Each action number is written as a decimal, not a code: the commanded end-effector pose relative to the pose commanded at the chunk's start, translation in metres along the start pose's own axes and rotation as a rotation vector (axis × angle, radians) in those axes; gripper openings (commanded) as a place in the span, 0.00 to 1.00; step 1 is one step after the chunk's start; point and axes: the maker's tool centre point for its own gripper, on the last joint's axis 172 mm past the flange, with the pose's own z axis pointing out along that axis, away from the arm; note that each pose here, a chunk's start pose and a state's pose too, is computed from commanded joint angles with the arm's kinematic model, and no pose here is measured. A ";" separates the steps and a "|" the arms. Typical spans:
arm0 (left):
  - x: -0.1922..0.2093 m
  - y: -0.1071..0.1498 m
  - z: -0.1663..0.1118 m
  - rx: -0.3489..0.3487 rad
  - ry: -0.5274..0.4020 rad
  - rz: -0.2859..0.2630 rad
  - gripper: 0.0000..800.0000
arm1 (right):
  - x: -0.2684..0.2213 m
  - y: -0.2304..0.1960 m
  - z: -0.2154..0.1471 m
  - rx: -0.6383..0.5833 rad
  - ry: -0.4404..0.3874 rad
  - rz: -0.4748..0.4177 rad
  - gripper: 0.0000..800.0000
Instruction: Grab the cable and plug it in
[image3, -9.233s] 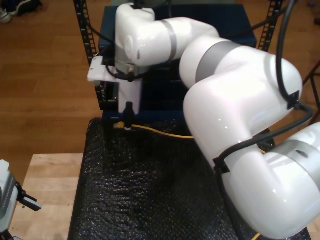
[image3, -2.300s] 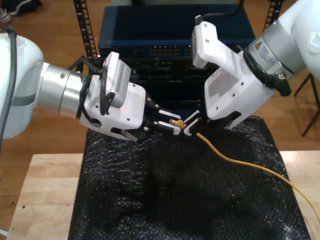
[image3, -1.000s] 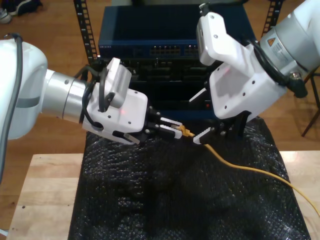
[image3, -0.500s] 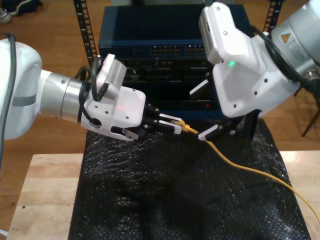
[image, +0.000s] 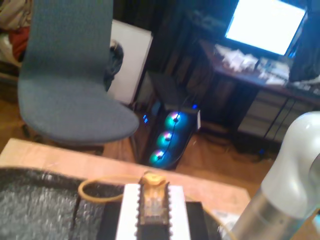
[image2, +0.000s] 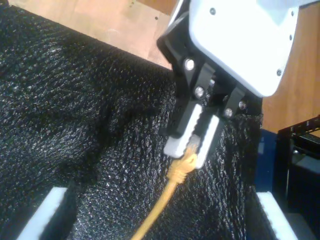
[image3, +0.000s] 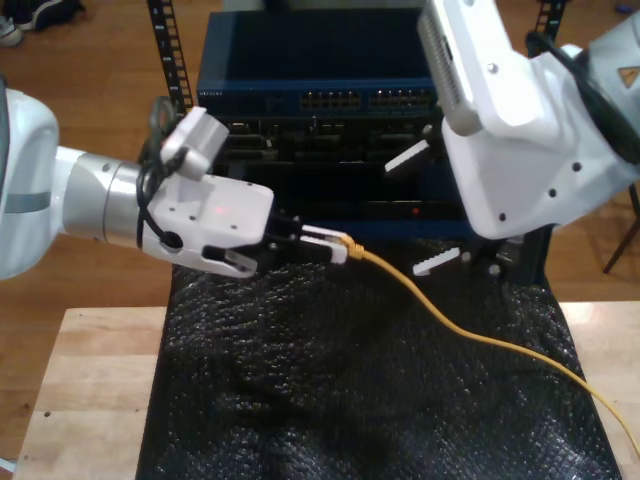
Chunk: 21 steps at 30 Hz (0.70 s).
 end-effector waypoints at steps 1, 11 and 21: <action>0.002 0.002 -0.001 -0.009 0.014 -0.010 0.00 | 0.001 -0.001 -0.001 -0.004 0.000 -0.001 1.00; 0.003 0.012 -0.006 -0.057 0.057 -0.055 0.00 | 0.012 0.002 0.010 -0.046 0.012 -0.038 1.00; 0.006 0.028 -0.005 -0.121 0.081 -0.075 0.00 | 0.031 0.004 0.042 -0.093 0.034 -0.104 1.00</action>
